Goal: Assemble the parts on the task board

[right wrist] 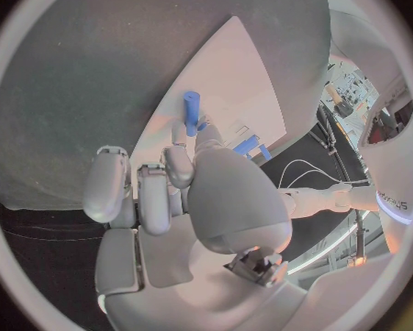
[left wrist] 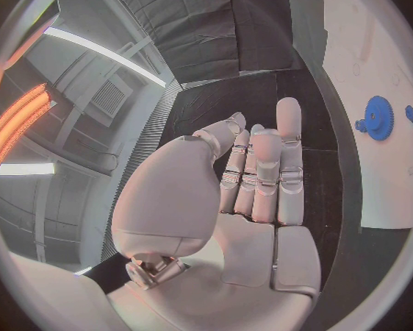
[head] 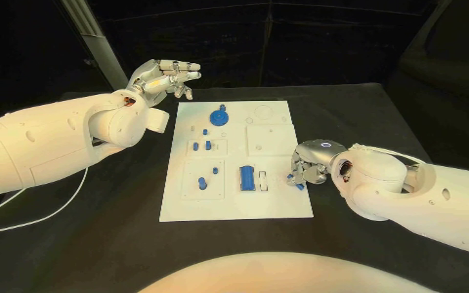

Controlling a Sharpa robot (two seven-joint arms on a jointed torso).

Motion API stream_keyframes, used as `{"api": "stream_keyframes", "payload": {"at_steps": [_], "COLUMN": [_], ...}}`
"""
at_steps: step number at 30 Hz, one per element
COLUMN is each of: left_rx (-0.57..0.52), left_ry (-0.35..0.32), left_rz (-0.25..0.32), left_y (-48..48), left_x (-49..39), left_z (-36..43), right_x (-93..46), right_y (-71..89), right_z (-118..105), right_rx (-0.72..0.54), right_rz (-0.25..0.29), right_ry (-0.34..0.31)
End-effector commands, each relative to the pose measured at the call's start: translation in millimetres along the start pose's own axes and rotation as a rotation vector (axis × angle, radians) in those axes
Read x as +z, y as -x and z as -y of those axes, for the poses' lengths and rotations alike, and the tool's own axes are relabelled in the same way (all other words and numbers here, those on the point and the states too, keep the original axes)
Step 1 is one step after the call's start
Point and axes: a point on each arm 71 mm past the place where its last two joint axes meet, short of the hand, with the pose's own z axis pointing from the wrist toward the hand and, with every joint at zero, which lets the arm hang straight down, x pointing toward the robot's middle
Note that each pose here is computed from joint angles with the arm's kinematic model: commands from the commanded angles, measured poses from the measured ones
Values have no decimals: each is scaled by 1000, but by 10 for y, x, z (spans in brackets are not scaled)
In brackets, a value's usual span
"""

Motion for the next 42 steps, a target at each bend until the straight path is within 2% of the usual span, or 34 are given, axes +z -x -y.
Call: {"api": "stream_keyframes", "payload": {"at_steps": [1, 5, 11, 15, 20, 23, 30, 42], "left_rx": [-8, -8, -8, -8, -8, -8, -8, -8], "left_ry": [-4, -3, -3, -3, -3, -3, -3, -3], "left_rz": [-12, -11, -12, -12, -12, -12, -13, -14], "left_y": [-8, -4, -6, -4, -6, -8, -15, -18], "left_x": [-2, -4, -5, -6, -5, -3, 1, -1], "left_z": [11, 12, 11, 11, 11, 11, 10, 12], "right_x": [0, 0, -9, -28, -63, -95, -145, -67], "right_y": [-104, -108, -60, -22, -3, 4, 8, -36], "right_z": [31, 26, 18, 6, 0, -11, -71, -195], "right_rx": [-82, -92, -24, 66, 217, 316, 461, 577], "right_rz": [-85, -91, -25, 24, 46, 48, 34, -32], "right_ry": [-30, -34, -46, -48, -54, -55, -50, -53]}}
